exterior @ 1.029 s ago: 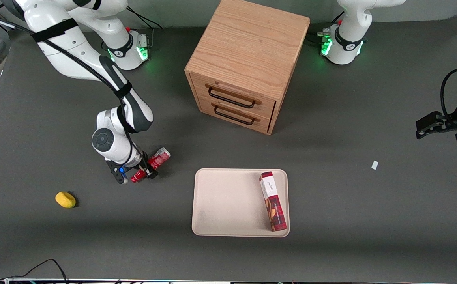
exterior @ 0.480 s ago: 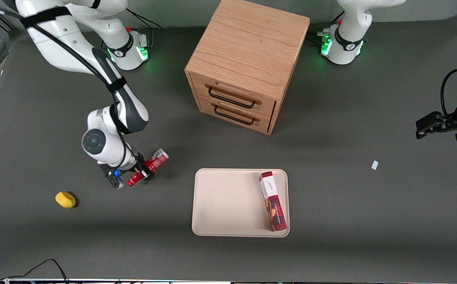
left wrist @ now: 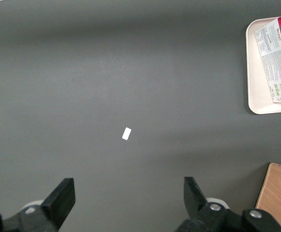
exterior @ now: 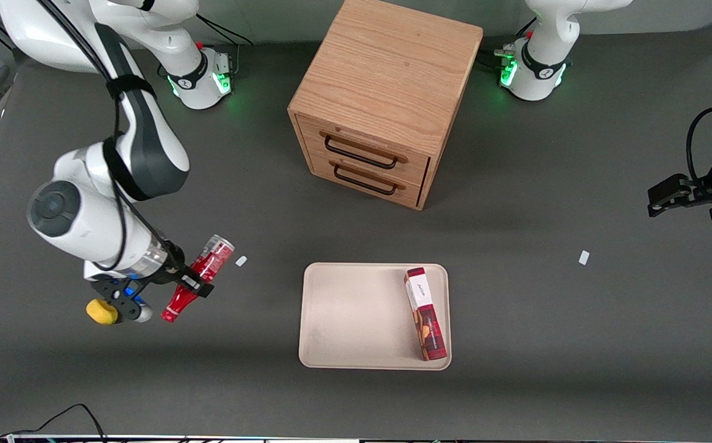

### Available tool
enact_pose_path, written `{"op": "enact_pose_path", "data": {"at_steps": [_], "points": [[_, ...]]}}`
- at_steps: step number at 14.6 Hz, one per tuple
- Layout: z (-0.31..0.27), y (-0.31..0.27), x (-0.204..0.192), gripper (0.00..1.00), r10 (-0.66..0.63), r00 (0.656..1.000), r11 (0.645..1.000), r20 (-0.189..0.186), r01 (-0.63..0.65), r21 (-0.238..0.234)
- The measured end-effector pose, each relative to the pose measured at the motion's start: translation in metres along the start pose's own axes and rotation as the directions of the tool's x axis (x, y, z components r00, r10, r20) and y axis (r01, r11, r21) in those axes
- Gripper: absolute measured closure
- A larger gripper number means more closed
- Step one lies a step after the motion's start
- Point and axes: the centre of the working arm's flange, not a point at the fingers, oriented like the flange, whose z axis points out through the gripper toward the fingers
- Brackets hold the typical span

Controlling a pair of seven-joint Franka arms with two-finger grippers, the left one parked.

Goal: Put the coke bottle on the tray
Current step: 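Lift the red bottle with the right gripper and tilt it upright, then carry the upright bottle over the white tray with the right gripper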

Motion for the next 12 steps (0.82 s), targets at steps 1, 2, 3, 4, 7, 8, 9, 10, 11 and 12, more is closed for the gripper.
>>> {"op": "enact_pose_path", "data": {"at_steps": [1, 2, 3, 4, 7, 8, 9, 10, 11, 12], "points": [[-0.007, -0.014, 0.0, 0.44, -0.073, 0.997, 0.997, -0.02, 0.073, 0.004], [-0.005, -0.031, -0.005, 0.44, -0.142, 0.989, 0.99, -0.031, 0.142, 0.01], [0.003, -0.051, -0.012, 0.44, -0.212, 0.977, 0.977, -0.037, 0.213, 0.017], [0.018, -0.075, -0.021, 0.44, -0.277, 0.96, 0.96, -0.046, 0.278, 0.026], [0.084, -0.132, -0.048, 0.44, -0.421, 0.902, 0.901, -0.096, 0.428, 0.066], [0.108, -0.14, -0.051, 0.44, -0.453, 0.885, 0.884, -0.111, 0.461, 0.075], [0.129, -0.143, -0.051, 0.44, -0.471, 0.874, 0.873, -0.119, 0.481, 0.078], [0.147, -0.144, -0.051, 0.44, -0.482, 0.868, 0.867, -0.121, 0.492, 0.08], [0.163, -0.145, -0.053, 0.44, -0.486, 0.866, 0.864, -0.116, 0.496, 0.084], [0.176, -0.147, -0.058, 0.44, -0.488, 0.866, 0.862, -0.107, 0.498, 0.093]]}}
